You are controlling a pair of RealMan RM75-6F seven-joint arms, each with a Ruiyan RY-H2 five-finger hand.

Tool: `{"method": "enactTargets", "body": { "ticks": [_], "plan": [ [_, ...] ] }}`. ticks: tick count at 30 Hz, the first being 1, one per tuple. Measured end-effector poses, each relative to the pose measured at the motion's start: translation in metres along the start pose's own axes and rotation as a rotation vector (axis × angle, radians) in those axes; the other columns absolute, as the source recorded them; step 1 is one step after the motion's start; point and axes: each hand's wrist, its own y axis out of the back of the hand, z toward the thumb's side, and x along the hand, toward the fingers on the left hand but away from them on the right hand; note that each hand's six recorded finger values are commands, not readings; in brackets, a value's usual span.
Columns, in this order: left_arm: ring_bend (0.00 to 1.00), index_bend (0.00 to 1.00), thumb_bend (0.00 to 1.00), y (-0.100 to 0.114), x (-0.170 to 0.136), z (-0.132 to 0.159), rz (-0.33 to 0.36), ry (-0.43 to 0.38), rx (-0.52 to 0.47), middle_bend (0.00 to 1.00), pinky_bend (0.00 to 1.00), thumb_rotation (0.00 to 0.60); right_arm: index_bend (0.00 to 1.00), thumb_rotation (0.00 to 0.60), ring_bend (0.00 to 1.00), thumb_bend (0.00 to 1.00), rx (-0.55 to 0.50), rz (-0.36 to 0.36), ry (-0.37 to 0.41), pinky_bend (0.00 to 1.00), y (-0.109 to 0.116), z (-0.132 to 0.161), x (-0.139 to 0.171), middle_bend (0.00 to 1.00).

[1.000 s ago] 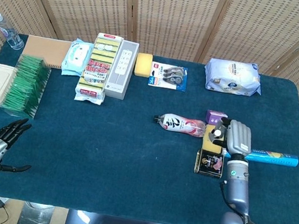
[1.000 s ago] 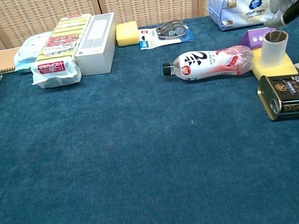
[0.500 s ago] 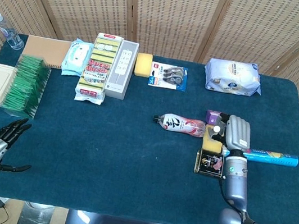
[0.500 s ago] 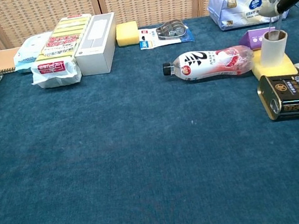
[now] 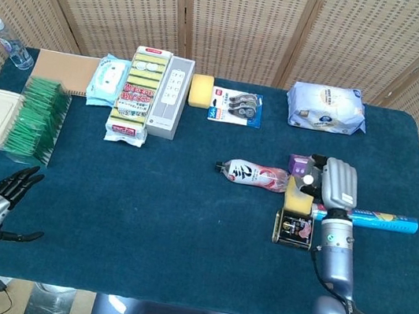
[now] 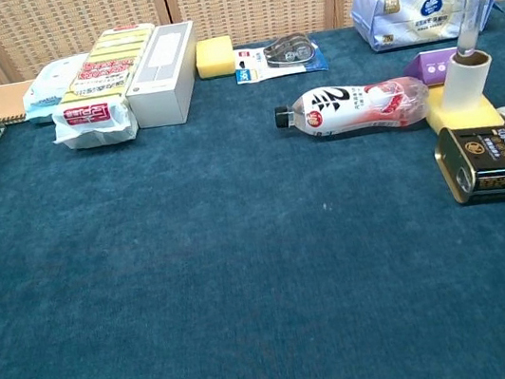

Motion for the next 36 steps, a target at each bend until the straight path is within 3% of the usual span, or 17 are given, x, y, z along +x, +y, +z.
{"method": "enactTargets", "body": {
  "ticks": [12,26,36],
  "plan": [
    [0.03,0.01,0.0,0.003,-0.002,0.001,0.009,-0.008,-0.005,0.0,0.15,0.44,0.7,0.6,0.93,0.35,0.006,-0.042,0.03,0.86,0.028,0.017,0.002,0.83],
    [0.03,0.01,0.0,0.004,-0.004,0.001,0.015,-0.013,-0.007,0.0,0.15,0.443,0.71,0.6,0.96,0.38,-0.045,-0.013,0.04,0.89,0.046,0.027,0.012,0.85],
    [0.03,0.01,0.0,0.0,-0.003,0.0,0.001,-0.015,-0.015,0.0,0.15,0.44,0.75,0.6,1.0,0.44,-0.132,0.128,0.061,0.93,0.061,0.033,0.051,0.93]
  ]
}}
